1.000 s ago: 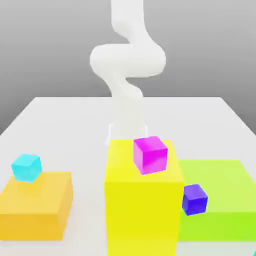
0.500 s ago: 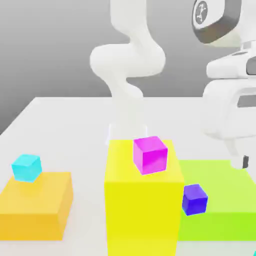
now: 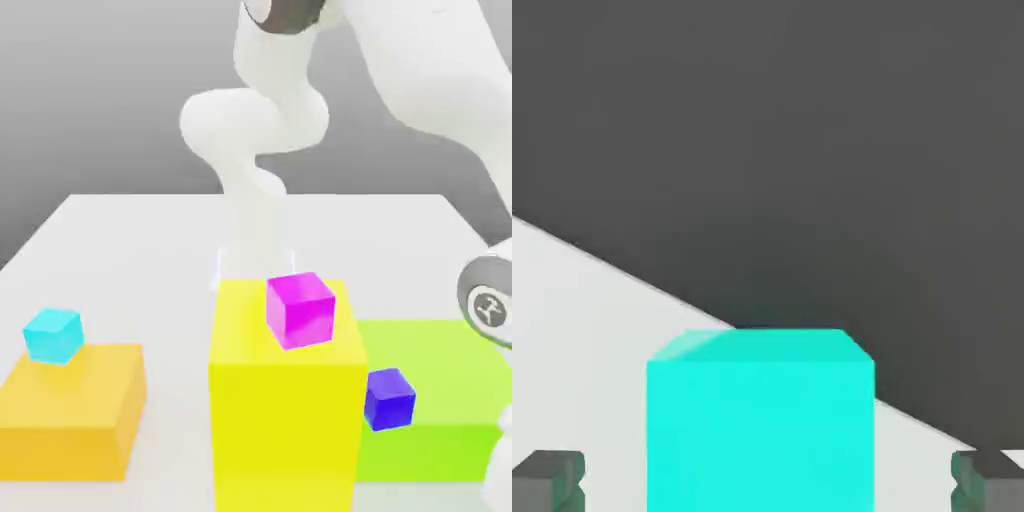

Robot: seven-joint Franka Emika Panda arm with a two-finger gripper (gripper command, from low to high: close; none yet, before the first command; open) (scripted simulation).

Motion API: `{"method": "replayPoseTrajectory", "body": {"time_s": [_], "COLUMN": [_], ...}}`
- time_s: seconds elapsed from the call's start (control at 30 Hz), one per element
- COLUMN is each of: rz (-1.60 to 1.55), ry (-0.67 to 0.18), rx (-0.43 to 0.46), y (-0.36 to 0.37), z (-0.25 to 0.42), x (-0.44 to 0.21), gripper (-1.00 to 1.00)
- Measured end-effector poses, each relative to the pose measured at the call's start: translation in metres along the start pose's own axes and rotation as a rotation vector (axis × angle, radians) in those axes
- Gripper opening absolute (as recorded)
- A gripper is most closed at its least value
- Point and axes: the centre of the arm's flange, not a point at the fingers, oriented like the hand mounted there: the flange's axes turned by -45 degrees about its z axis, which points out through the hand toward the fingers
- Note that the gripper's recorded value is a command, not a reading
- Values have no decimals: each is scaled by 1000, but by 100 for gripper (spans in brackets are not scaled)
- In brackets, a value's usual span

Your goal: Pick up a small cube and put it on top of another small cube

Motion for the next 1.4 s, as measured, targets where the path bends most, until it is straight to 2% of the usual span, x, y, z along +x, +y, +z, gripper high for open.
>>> {"method": "replayPoseTrajectory", "body": {"time_s": [0.17,0.3,0.43,0.6,0.8,0.93,1.1,1.27,1.3,1.4], "rz": [-1,-1,123,333,641,1031,1368,1417,1418,1418], "ry": [0,-1,55,79,69,44,28,3,2,2], "rx": [2,2,-56,-116,-145,-134,-41,2,1,1], "y": [0,0,92,209,327,427,432,420,419,419], "z": [6,-40,-99,-146,-186,-211,-220,-156,-147,-147], "x": [0,0,0,-43,-146,-299,-439,-453,-454,-454], "gripper": [-100,-100,-100,-100,-100,-100,-100,-100,100,100]}}
